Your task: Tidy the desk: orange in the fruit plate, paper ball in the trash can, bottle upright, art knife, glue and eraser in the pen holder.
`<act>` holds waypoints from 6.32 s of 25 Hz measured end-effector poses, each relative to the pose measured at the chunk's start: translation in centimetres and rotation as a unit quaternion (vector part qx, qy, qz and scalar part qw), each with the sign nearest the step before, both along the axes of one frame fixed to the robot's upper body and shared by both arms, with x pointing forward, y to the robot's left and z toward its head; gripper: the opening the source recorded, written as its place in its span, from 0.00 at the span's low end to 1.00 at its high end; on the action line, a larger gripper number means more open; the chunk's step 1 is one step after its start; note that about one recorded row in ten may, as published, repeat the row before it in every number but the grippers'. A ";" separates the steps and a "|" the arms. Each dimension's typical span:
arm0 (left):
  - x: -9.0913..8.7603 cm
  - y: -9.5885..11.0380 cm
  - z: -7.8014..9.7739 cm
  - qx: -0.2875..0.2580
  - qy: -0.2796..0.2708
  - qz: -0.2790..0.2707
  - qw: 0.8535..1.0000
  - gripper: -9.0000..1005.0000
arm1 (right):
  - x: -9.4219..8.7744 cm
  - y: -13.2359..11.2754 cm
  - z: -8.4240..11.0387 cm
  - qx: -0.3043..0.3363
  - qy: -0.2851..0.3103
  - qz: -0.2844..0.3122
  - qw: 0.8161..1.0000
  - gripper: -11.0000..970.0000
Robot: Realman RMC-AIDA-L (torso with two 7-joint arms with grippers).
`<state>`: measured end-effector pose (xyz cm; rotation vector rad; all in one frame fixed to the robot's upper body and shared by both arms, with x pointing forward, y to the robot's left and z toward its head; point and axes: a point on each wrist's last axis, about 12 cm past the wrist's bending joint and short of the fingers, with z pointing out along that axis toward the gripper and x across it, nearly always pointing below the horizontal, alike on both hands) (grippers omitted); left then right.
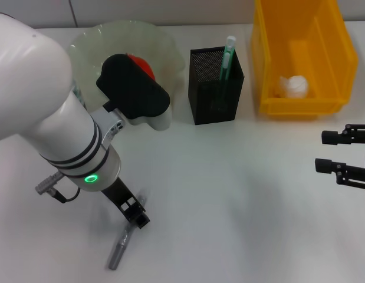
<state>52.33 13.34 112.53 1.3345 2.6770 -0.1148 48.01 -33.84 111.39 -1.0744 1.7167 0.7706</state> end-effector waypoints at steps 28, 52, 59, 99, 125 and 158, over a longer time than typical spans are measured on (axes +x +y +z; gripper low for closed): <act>-0.5 -0.7 -0.4 0.032 -0.011 -0.033 0.999 0.34 | 0.3 -0.2 0.2 0.007 -0.005 -0.011 1.000 0.54; -0.5 3.3 7.0 -0.122 -0.133 -0.017 0.983 0.16 | 1.5 0.7 1.2 0.039 0.017 -0.011 0.999 0.60; -0.3 3.5 10.0 -0.242 -0.201 -0.067 0.947 0.16 | 2.0 1.4 1.3 0.047 0.020 -0.001 0.999 0.65; 9.6 -0.8 0.6 -0.477 -0.327 0.057 0.814 0.15 | 2.2 2.3 0.7 0.043 0.062 0.013 0.997 0.81; 3.0 3.6 0.7 -0.586 -0.297 -0.028 0.753 0.71 | 0.9 1.7 0.3 0.056 0.065 0.018 0.996 0.81; -6.1 19.4 -2.1 -0.563 -0.063 -0.107 0.817 0.83 | 1.5 5.0 -1.5 0.064 0.076 0.084 0.991 0.81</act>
